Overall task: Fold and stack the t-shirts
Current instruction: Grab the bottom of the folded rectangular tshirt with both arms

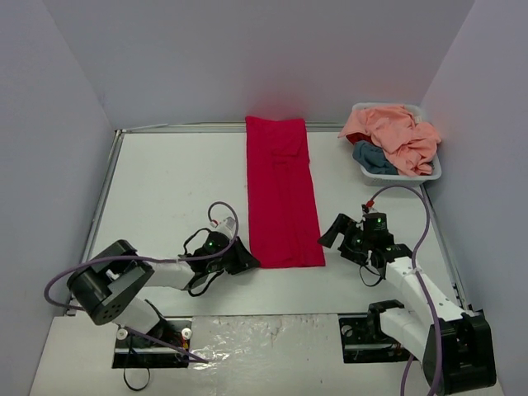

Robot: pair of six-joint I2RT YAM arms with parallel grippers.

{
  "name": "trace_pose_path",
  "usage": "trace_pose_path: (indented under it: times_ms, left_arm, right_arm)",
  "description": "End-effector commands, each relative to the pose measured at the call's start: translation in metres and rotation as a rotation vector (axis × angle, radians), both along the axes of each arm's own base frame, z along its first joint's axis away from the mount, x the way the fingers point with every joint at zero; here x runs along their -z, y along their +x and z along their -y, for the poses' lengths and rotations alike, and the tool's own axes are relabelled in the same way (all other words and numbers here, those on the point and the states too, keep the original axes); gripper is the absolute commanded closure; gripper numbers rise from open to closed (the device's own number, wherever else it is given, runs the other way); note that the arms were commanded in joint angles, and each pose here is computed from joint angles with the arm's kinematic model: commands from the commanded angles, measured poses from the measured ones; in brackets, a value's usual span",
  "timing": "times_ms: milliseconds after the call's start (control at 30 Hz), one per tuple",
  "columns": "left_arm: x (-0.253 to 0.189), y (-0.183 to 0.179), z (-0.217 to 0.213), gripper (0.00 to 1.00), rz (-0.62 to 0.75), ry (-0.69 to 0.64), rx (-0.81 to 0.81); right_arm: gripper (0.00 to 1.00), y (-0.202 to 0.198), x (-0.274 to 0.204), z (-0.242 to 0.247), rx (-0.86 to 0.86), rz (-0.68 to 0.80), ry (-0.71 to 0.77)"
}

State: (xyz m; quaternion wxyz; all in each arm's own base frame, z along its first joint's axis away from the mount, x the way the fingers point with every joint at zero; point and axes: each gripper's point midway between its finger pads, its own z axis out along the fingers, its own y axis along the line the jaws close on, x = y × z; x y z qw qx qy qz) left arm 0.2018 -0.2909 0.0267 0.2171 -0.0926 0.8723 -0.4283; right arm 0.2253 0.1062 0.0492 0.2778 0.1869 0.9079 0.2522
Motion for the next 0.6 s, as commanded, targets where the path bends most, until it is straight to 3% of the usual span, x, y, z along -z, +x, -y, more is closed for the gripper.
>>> trace_pose_path:
  times_ms: [0, 567]
  left_arm:
    - [0.035, -0.023, -0.042, 0.97, -0.084, 0.268, 0.018]
    - [0.028, -0.02, -0.044, 0.98, -0.053, 0.278, 0.022]
  right_arm:
    - [0.01, -0.006, 0.008, -0.001, 0.01, -0.05, 0.018]
    - [0.19, -0.031, 0.015, -0.017, -0.043, -0.084, 0.105]
